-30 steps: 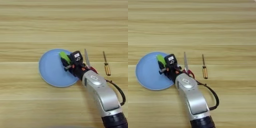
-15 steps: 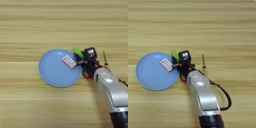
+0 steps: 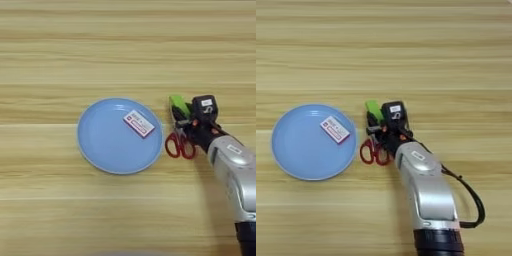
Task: Move the objects on the table
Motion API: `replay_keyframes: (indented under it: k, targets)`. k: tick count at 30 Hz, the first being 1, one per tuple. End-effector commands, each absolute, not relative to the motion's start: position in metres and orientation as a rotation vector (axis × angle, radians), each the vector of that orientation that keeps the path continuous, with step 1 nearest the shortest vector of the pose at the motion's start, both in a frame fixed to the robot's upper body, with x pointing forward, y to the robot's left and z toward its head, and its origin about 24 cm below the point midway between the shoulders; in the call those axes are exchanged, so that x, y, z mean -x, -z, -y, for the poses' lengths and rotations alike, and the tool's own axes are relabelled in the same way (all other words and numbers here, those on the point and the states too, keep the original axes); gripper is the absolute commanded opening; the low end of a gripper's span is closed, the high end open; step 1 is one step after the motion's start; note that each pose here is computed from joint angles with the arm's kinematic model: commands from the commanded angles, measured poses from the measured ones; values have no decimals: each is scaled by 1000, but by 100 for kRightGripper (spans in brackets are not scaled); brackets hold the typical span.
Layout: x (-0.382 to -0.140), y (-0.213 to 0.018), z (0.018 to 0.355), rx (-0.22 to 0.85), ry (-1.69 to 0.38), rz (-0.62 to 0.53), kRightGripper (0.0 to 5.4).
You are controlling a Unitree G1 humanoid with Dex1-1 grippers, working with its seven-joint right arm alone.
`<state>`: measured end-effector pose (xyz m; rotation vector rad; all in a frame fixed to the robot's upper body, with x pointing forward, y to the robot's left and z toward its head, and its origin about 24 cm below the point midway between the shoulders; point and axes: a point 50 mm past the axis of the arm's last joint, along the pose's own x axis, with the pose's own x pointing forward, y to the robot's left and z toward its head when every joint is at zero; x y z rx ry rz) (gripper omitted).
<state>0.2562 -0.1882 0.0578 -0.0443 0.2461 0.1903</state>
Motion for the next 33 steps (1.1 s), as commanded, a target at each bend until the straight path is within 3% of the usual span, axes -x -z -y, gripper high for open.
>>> replay_keyframes:
  k: [1,14,33]
  targets:
    - [-268,-87,208,91,-117,-111,140]
    - [-267,-89,247,110,-1,-115,140]
    - [-264,-74,273,140,90,-187,140]
